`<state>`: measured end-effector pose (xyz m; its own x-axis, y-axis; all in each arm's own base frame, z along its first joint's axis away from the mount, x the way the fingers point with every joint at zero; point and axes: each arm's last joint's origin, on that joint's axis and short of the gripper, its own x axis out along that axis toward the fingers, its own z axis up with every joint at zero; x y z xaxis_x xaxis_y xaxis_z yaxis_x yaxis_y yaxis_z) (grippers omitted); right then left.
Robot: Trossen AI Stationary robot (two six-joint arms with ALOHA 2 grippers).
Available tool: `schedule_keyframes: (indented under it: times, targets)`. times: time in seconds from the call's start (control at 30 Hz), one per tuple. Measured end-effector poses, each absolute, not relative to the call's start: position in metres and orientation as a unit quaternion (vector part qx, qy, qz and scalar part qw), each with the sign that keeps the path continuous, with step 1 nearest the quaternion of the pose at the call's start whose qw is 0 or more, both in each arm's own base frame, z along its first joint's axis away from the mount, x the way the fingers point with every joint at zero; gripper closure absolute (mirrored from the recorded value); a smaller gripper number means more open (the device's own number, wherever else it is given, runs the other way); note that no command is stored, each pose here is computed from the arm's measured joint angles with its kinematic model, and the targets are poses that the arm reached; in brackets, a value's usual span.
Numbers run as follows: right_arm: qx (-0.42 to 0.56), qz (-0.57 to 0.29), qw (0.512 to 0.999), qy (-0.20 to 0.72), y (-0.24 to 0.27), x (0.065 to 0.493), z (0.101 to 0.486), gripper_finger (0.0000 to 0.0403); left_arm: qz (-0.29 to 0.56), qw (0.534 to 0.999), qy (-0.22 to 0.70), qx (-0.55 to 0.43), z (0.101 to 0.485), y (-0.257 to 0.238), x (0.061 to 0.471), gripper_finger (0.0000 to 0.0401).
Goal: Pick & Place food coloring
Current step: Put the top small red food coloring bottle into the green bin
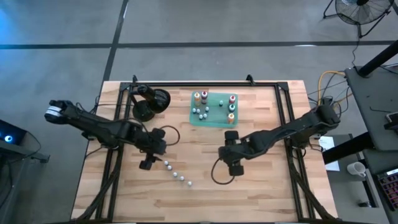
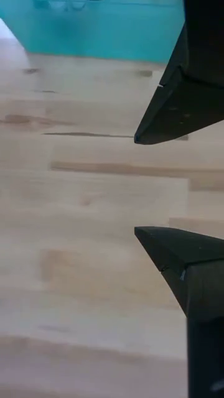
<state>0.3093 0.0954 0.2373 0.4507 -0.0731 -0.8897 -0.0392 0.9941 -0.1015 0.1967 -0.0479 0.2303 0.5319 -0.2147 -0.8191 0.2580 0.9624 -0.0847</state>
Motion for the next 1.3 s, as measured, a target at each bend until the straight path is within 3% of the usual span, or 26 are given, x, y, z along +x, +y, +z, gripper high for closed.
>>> schedule_keyframes:
  times: [0.5,1.03,1.3]
  targets:
    - [-0.08,-0.006,0.851,0.519,0.068,0.298,0.211,0.0181,-0.169,0.83,0.525,0.083,0.196,-0.065,0.22,0.0238]
    - [-0.084,-0.01,0.855,0.512,0.058,0.3,0.206,0.0181,-0.183,0.829,0.518,0.103,0.182,-0.069,0.233,0.0239]
    - [-0.087,-0.011,0.849,0.521,0.057,0.297,0.2,0.0181,-0.182,0.822,0.529,0.104,0.175,-0.069,0.236,0.0269]
